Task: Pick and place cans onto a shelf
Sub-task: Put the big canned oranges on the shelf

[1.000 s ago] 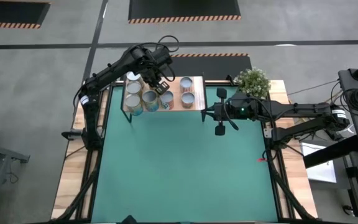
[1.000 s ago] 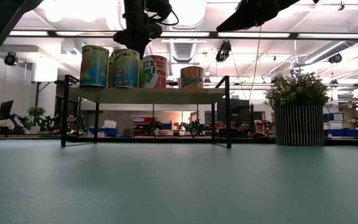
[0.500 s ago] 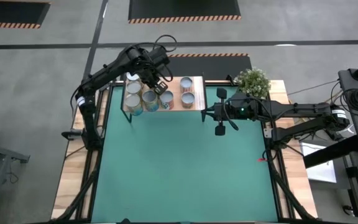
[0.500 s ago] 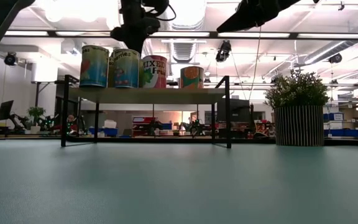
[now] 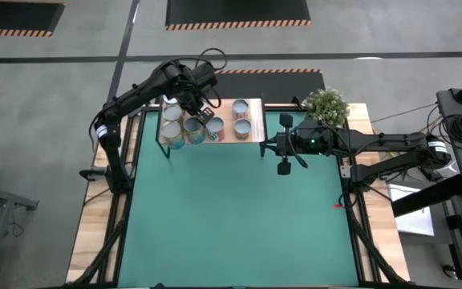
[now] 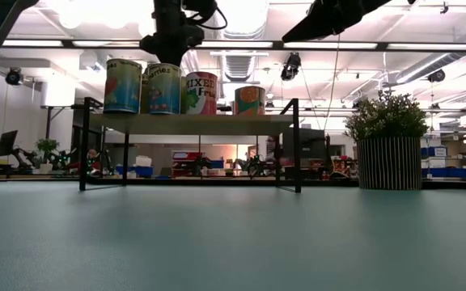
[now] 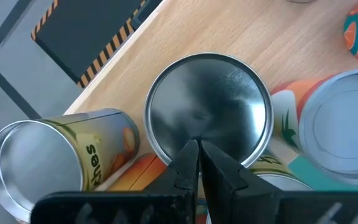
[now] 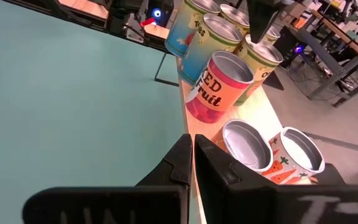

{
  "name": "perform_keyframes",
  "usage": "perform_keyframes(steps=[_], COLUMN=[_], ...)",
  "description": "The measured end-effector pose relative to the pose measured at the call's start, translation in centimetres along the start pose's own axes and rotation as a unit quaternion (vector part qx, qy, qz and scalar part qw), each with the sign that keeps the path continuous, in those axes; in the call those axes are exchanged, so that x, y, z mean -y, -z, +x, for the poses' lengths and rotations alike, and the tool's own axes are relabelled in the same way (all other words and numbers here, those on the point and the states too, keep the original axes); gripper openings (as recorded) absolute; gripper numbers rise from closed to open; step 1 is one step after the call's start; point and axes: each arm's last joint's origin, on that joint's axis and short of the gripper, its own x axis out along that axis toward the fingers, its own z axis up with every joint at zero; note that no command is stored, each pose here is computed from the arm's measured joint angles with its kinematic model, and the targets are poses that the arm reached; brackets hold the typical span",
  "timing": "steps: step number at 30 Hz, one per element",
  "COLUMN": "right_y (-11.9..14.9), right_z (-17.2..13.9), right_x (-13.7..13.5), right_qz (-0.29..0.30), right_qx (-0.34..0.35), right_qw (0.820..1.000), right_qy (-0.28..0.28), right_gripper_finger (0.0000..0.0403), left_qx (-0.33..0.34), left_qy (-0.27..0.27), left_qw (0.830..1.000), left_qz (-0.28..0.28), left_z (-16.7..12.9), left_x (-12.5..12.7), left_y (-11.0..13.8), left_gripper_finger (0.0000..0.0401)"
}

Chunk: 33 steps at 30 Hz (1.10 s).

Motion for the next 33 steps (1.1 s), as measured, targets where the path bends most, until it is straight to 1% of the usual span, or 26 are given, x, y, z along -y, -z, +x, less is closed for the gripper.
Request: perform_keyframes(steps=[5, 10, 16, 20, 33], right_y=[0.0, 0.0, 0.0, 0.0, 0.0], right_z=[0.0, 0.0, 0.0, 0.0, 0.0], right_x=[0.0, 0.0, 0.0, 0.0, 0.0], right_qz=[0.0, 0.0, 0.0, 0.0, 0.0], right_qx=[0.0, 0.0, 0.0, 0.0, 0.0], right_qw=[1.0, 1.0, 1.0, 1.0, 1.0], right_qy=[0.0, 0.0, 0.0, 0.0, 0.0], right_gripper_finger=[0.0009, 0.0009, 0.0009, 0.0009, 0.0009], left_qx=[0.001, 0.018, 0.024, 0.029, 0.002], left_qy=[0.0, 0.005, 0.007, -0.002, -0.019], left_qw=[1.0, 1.0, 1.0, 0.999, 1.0], left_qz=[-0.002, -0.004, 0.009, 0.014, 0.01], left_z=[0.0, -0.1, 0.0, 0.5, 1.1], left_x=[0.0, 0.2, 0.5, 0.6, 0.6], left_y=[0.0, -0.3, -0.4, -0.7, -0.1], left_gripper_finger=[0.0, 0.0, 0.0, 0.0, 0.0])
